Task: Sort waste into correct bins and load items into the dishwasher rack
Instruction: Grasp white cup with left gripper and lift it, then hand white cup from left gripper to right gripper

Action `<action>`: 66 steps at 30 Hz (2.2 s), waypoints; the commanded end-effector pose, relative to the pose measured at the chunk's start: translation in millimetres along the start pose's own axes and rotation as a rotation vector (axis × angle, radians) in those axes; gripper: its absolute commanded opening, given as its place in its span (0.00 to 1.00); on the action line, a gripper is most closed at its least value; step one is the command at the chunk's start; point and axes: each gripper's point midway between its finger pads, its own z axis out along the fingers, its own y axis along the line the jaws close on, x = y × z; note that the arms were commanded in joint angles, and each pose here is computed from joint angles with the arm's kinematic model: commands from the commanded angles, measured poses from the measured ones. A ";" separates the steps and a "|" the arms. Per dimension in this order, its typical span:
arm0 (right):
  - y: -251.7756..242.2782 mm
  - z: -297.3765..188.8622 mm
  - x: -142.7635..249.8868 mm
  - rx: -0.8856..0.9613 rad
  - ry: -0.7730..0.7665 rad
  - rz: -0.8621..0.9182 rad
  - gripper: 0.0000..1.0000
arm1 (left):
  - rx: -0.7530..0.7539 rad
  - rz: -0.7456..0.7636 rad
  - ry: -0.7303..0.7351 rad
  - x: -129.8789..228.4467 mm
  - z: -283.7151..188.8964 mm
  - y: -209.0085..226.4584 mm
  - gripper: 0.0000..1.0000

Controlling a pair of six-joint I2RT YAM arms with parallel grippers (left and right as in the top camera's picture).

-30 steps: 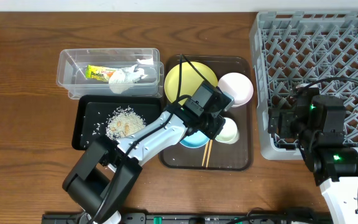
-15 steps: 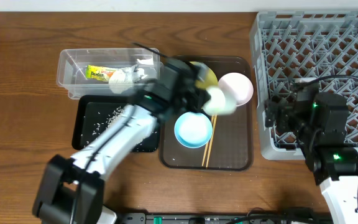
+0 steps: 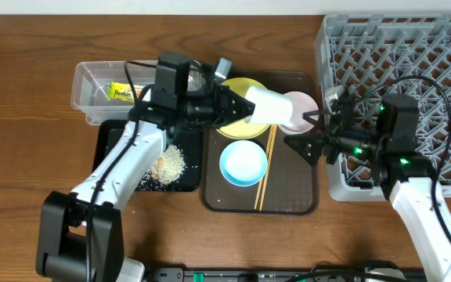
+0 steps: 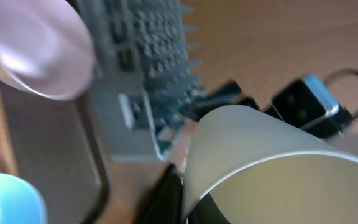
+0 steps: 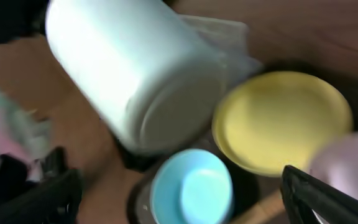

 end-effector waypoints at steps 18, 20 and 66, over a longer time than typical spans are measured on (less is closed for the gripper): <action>53.3 -9.8 -26.8 -0.358 -0.086 -0.201 0.82 | 0.110 -0.082 0.185 36.8 17.6 -25.4 0.06; 53.3 -9.8 -26.8 -0.358 -0.086 -0.201 0.80 | 0.109 -0.092 0.186 36.9 17.5 -25.4 0.06; 59.1 -4.4 -29.5 -0.367 -0.091 -0.253 0.62 | 0.103 -0.143 0.209 43.3 24.1 -28.0 0.09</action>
